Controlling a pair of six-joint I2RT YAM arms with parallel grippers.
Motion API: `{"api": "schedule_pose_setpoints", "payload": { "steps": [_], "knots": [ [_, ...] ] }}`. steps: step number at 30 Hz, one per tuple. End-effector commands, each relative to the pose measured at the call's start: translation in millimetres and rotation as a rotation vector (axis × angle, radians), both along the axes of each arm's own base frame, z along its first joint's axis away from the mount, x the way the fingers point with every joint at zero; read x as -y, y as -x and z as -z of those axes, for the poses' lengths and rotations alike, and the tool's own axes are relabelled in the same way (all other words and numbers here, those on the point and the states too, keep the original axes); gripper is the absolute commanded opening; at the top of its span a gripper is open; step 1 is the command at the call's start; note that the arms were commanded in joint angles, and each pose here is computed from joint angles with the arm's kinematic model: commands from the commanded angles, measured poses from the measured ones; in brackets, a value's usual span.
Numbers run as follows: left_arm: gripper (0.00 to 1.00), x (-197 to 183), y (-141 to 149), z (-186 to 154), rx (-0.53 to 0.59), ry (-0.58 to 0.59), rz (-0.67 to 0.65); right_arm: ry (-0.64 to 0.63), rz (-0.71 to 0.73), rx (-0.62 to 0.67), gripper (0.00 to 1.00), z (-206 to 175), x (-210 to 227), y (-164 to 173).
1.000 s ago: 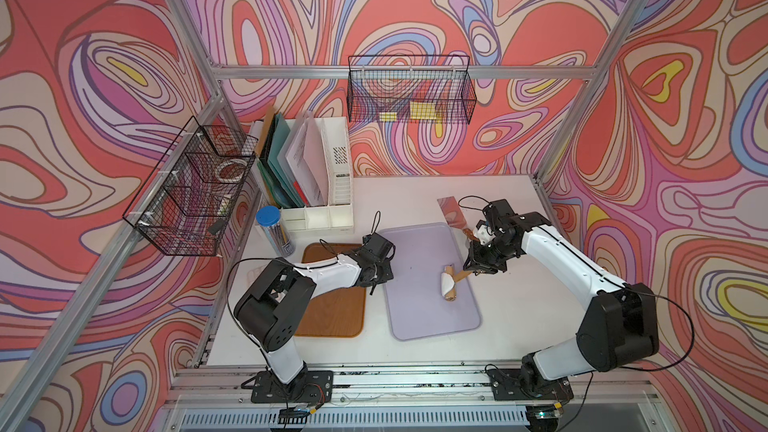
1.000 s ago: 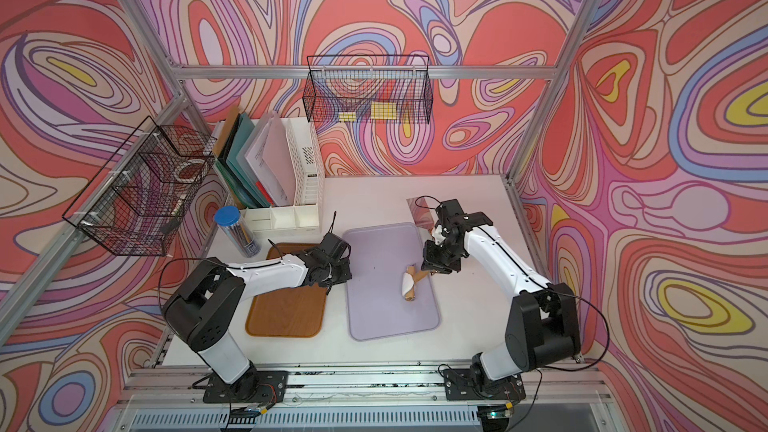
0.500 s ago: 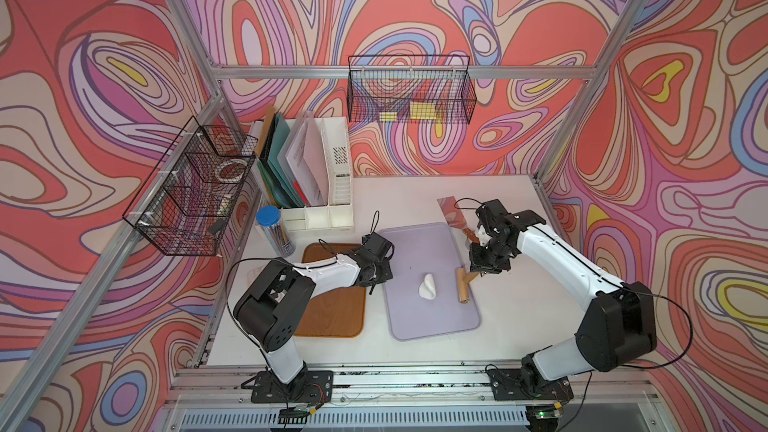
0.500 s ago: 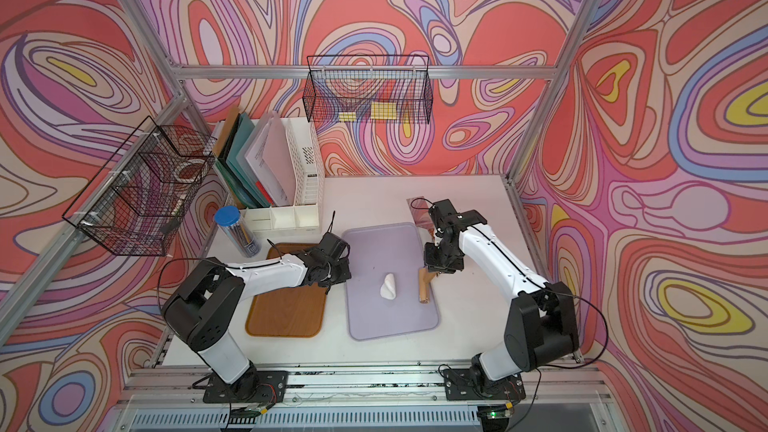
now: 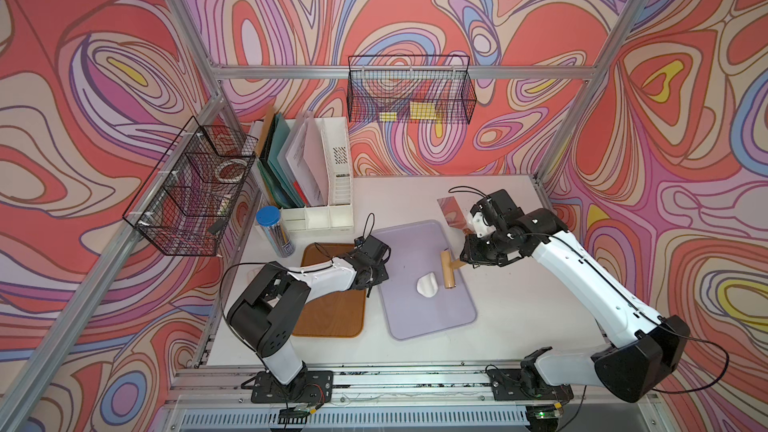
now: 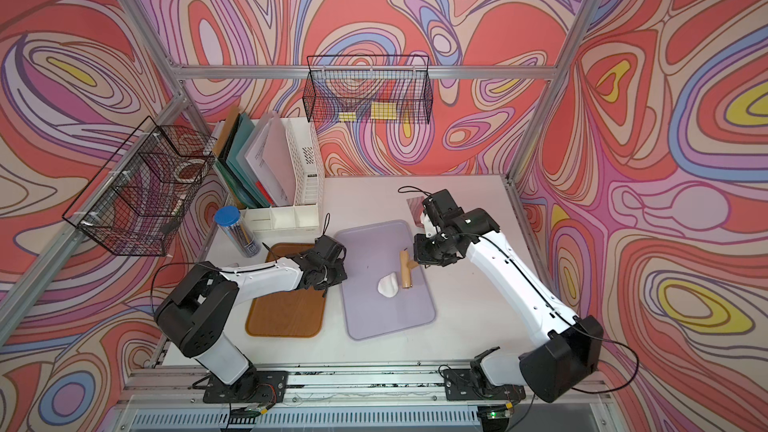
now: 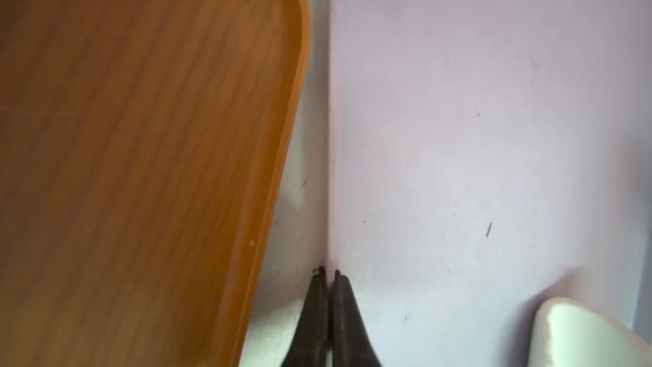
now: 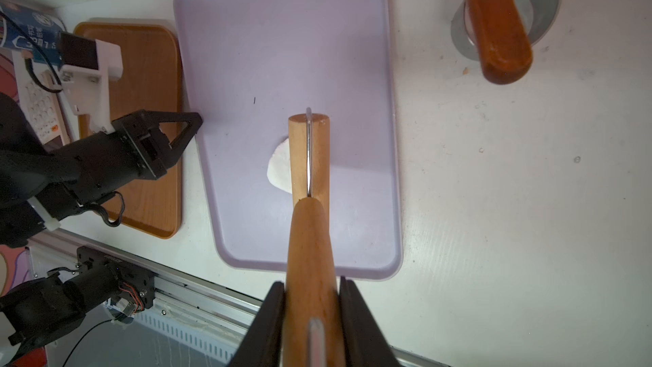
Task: Roll out the dumpling wrappers from the dough
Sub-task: Flatten out the dough on the work surface.
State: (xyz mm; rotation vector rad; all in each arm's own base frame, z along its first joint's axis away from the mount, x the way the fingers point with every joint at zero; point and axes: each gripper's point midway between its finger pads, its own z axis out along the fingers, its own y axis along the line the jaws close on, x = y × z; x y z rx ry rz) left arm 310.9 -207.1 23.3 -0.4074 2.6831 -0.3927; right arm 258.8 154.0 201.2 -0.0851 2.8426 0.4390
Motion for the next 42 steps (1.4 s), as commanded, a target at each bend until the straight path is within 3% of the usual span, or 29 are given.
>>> {"api": "schedule_pose_setpoints", "payload": {
  "steps": [1,9,13,24,31,37,42],
  "knots": [
    [0.00,7,-8,-5,0.021,0.041,-0.028,0.041,0.024,-0.105,0.00,30,5,17],
    [0.00,8,-6,-3,0.014,0.040,-0.020,0.043,0.044,-0.270,0.00,61,9,50],
    [0.00,9,-6,-5,0.019,0.040,-0.016,0.099,0.081,-0.278,0.00,75,19,51],
    [0.00,11,-5,-5,0.016,0.042,0.003,-0.093,0.148,-0.129,0.00,68,-25,-14],
    [0.00,15,-3,-4,0.009,0.053,0.021,-0.071,0.167,-0.042,0.00,67,-31,-53],
    [0.00,20,-3,-4,0.003,0.062,0.041,-0.057,0.091,-0.007,0.00,69,-45,-82],
    [0.00,21,-2,-5,0.002,0.056,0.047,0.095,0.036,0.022,0.00,64,-26,-88]
  ]
}}
